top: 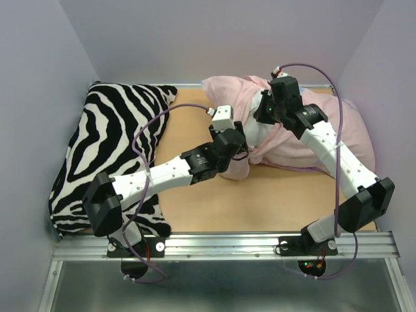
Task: Remove the pillowcase from the pillow
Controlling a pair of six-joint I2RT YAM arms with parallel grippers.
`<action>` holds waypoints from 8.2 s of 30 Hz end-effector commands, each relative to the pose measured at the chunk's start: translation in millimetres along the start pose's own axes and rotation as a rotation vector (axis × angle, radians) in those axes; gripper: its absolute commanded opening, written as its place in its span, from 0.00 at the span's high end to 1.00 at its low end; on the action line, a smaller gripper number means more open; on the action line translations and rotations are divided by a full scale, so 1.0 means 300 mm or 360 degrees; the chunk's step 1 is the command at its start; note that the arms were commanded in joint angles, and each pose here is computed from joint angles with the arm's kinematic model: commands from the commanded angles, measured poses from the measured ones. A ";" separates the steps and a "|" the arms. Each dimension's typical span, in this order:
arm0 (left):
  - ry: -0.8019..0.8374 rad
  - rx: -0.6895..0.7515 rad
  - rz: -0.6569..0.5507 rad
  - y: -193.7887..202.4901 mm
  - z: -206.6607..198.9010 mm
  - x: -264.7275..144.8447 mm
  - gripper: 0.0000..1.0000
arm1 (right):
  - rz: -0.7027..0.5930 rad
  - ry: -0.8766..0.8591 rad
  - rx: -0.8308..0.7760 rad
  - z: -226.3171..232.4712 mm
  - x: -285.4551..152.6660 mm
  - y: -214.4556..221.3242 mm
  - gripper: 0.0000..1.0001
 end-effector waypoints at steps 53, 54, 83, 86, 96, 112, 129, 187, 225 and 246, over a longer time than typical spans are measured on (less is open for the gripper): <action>-0.0160 -0.0537 0.0354 0.348 0.559 0.230 1.00 | -0.0131 -0.0672 0.0115 0.095 -0.294 0.005 0.99; -0.0138 -0.0508 0.0342 0.332 0.550 0.236 1.00 | -0.0076 -0.0679 0.0127 0.077 -0.285 0.070 1.00; 0.0298 -0.0037 0.0056 -0.079 0.246 0.048 0.38 | 0.0273 -0.0345 0.0264 -0.135 -0.072 0.569 0.99; 0.0303 -0.0013 0.0073 -0.068 0.233 0.070 0.38 | 0.0281 -0.0337 0.0268 -0.137 -0.069 0.573 0.99; 0.0027 0.0001 0.0025 -0.103 0.274 0.163 0.99 | 0.0196 -0.0346 0.0267 -0.123 -0.124 0.502 0.99; -0.0605 -0.0314 -0.0115 -0.239 0.801 0.383 1.00 | -0.0011 -0.0192 0.0284 -0.167 -0.279 0.411 1.00; -0.0075 -0.0148 -0.0135 -0.163 0.494 0.081 0.50 | 0.0006 -0.0184 0.0229 -0.154 -0.264 0.378 0.99; -0.0381 -0.0165 0.0105 -0.193 0.722 0.619 1.00 | -0.0104 -0.0388 0.0260 -0.107 -0.411 0.303 0.99; 0.0398 -0.0551 -0.0019 -0.144 0.342 -0.144 0.01 | -0.0200 -0.0986 0.0342 0.326 -0.039 -0.075 1.00; 0.0425 -0.0655 -0.0190 -0.124 0.260 -0.066 0.01 | -0.0163 -0.1052 0.0352 0.410 -0.029 -0.075 0.99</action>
Point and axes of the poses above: each gripper's point midway between its finger pads, its own x axis out along the fingers, its own z axis along the line the jaws close on, y = z × x, the point moved 6 cm from there along -x, back along the fingers, and after that the axes turned 3 degrees about -x, right-handed, at the moved point
